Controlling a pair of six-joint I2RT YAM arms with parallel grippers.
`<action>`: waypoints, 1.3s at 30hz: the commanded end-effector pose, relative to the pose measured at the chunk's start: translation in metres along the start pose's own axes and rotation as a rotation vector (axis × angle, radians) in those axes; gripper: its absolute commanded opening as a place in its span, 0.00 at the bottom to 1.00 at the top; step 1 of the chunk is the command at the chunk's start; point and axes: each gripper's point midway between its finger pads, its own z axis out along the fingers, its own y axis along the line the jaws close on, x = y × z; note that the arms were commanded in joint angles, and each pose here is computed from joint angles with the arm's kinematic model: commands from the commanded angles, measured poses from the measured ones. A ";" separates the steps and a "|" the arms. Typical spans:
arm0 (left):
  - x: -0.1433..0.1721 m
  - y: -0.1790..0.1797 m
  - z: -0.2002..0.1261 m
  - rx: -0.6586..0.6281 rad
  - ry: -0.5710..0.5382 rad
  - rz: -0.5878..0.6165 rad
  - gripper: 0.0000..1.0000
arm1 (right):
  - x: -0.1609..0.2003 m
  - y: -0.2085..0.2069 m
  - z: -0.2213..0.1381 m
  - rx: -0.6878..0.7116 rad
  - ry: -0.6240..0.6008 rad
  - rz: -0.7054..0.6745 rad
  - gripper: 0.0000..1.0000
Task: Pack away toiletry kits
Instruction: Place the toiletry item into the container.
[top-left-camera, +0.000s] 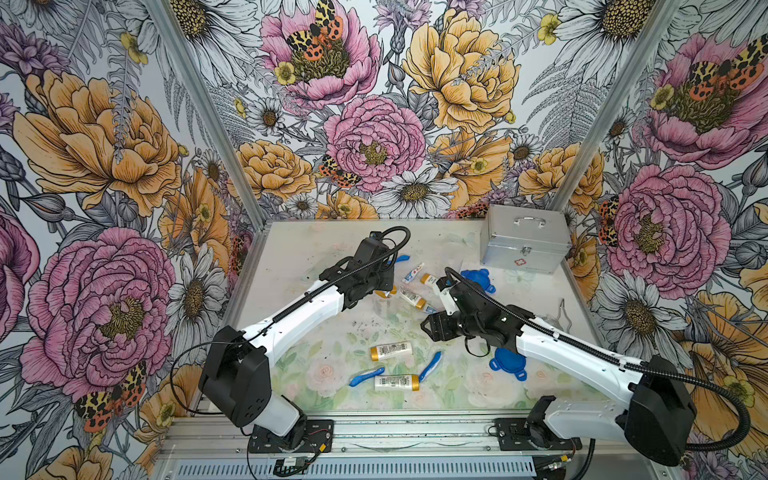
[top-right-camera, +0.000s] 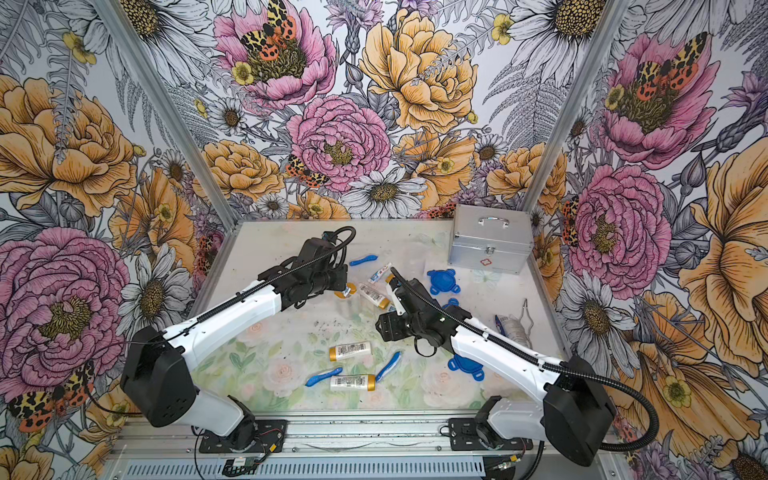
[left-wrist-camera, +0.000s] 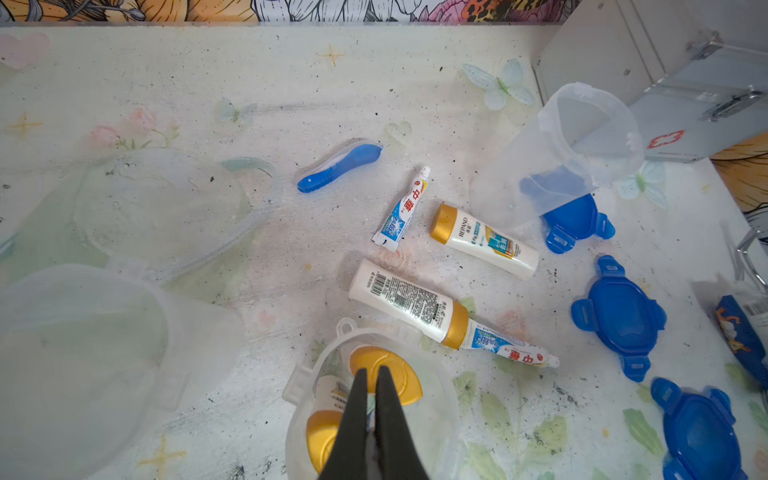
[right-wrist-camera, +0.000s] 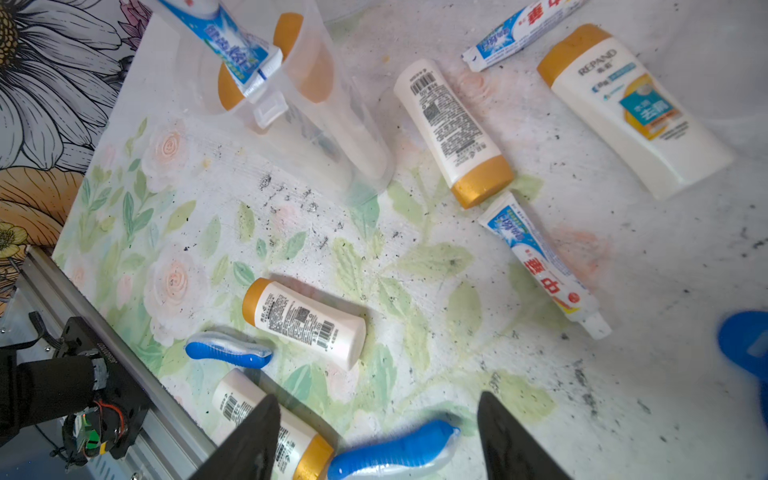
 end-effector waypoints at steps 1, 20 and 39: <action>-0.007 -0.006 0.001 -0.002 -0.019 0.040 0.00 | -0.001 -0.008 -0.004 0.033 -0.016 0.026 0.74; 0.005 -0.009 0.013 0.010 0.023 0.046 0.29 | 0.043 -0.026 -0.002 0.065 0.092 0.130 0.75; 0.001 -0.001 -0.054 0.064 -0.014 -0.053 0.55 | 0.101 -0.030 0.027 0.109 0.289 0.331 0.72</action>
